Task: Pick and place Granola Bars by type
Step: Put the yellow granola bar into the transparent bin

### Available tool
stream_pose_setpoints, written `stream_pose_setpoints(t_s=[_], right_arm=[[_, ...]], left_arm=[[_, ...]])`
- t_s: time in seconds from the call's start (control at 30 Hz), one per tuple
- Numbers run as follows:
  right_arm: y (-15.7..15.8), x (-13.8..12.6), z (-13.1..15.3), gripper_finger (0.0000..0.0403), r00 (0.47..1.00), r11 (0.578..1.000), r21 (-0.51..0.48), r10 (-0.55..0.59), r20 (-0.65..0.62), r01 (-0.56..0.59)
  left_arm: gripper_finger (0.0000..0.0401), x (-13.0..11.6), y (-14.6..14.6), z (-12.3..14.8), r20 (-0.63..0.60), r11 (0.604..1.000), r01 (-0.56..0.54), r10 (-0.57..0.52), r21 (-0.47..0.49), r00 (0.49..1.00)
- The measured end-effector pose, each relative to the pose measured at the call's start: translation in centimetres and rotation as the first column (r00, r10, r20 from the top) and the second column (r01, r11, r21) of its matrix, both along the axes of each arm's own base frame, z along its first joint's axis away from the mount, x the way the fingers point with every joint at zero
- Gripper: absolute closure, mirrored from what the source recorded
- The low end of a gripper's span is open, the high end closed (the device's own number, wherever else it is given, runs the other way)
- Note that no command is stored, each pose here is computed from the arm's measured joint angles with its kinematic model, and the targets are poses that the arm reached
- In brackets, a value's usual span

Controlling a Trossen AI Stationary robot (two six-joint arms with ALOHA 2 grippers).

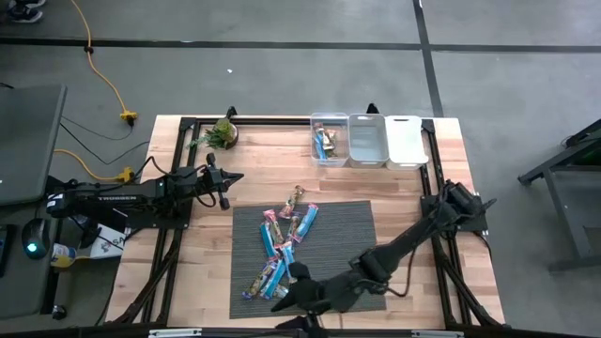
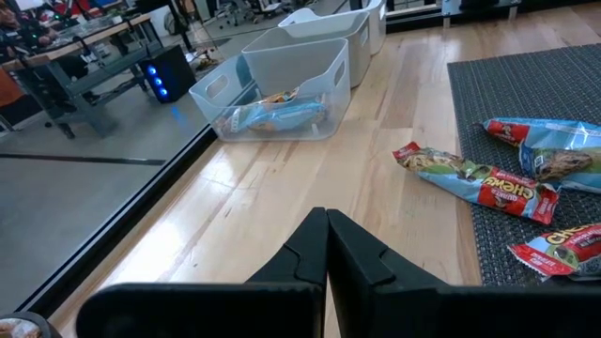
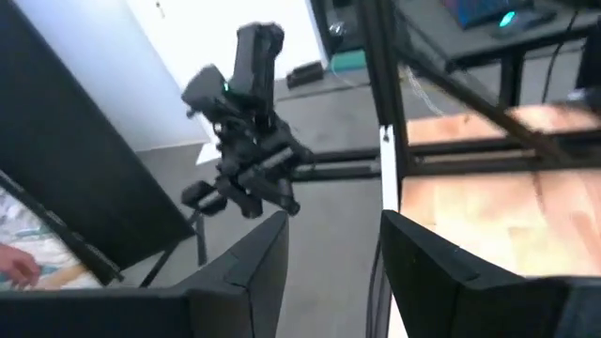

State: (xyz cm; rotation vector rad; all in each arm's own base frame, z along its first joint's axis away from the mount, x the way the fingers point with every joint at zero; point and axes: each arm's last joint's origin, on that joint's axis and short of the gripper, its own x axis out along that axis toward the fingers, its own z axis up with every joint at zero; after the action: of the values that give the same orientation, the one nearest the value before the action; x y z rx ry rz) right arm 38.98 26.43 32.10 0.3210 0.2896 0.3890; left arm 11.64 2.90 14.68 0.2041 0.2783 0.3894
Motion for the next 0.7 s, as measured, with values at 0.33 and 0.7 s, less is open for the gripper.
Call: stream_pose_setpoints(t_s=[0.33,0.7], right_arm=[[2.0,5.6,-1.6,0.0249,0.997,0.996,-0.054,0.074,-0.004,-0.074],[1.5,8.6,-4.9,0.0249,0.97,0.998,-0.065,0.007,-0.241,-0.024]], left_arm=[[0.04,0.0,0.0,0.0,0.0,1.0,0.0,0.0,0.0,1.0],[0.04,0.0,0.0,0.0,0.0,1.0,0.0,0.0,0.0,1.0]])
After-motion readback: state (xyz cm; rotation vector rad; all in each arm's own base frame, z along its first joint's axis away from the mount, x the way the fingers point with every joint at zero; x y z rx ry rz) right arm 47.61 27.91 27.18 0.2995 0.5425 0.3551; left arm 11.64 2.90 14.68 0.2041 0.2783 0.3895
